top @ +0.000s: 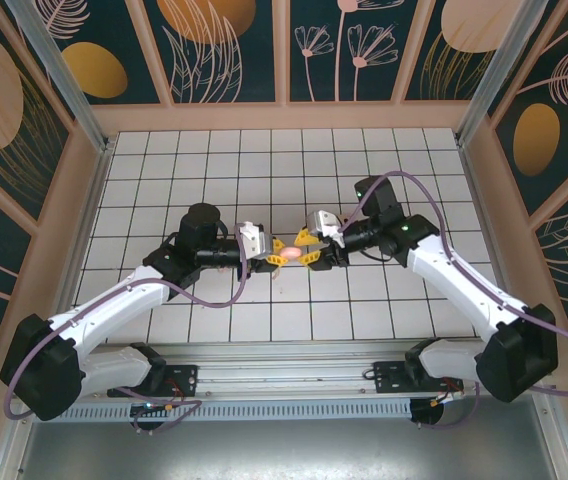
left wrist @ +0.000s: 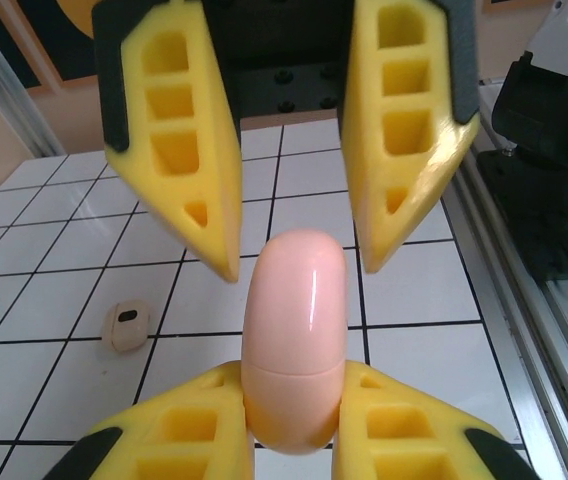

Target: Insert the wireless bluetooth earbuds into the charging case

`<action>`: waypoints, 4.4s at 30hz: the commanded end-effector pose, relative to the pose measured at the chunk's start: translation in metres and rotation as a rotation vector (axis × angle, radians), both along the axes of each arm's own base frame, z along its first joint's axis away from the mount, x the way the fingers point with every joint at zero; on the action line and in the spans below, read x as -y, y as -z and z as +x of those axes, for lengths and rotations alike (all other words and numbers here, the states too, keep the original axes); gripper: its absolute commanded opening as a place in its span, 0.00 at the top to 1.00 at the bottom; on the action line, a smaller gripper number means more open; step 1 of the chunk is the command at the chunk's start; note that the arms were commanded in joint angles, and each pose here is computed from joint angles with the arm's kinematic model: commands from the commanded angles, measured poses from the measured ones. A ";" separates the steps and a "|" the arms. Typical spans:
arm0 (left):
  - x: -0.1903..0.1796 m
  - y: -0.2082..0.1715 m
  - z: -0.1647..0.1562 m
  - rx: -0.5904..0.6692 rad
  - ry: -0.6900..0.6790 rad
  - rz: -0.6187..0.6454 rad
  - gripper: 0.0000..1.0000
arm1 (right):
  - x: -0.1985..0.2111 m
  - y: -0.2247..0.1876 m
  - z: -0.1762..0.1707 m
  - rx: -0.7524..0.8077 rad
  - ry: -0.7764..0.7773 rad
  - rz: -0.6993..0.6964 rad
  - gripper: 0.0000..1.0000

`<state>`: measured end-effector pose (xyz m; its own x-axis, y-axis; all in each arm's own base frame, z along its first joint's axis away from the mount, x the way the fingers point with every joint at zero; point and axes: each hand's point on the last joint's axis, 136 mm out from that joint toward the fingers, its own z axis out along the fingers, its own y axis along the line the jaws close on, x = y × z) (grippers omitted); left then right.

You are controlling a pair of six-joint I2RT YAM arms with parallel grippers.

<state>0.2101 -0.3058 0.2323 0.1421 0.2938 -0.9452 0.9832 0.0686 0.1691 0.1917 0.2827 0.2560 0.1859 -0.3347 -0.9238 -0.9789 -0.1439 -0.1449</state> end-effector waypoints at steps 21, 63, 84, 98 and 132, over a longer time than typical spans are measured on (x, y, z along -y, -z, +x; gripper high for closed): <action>0.003 -0.027 -0.001 0.039 0.006 -0.077 0.83 | -0.004 -0.006 0.007 0.031 0.024 0.023 0.59; 0.008 -0.019 -0.008 -0.002 0.075 -0.052 0.80 | -0.005 -0.008 -0.004 0.168 -0.029 0.052 0.63; 0.005 -0.006 -0.010 -0.019 0.070 -0.029 0.82 | 0.005 -0.015 0.024 0.202 0.137 0.076 0.60; 0.005 -0.006 -0.009 -0.014 0.068 -0.025 0.82 | 0.009 -0.018 0.033 0.200 0.190 0.091 0.61; -0.041 0.002 0.039 -0.137 -0.195 -0.298 0.86 | 0.020 -0.044 0.054 -0.097 0.407 0.168 0.60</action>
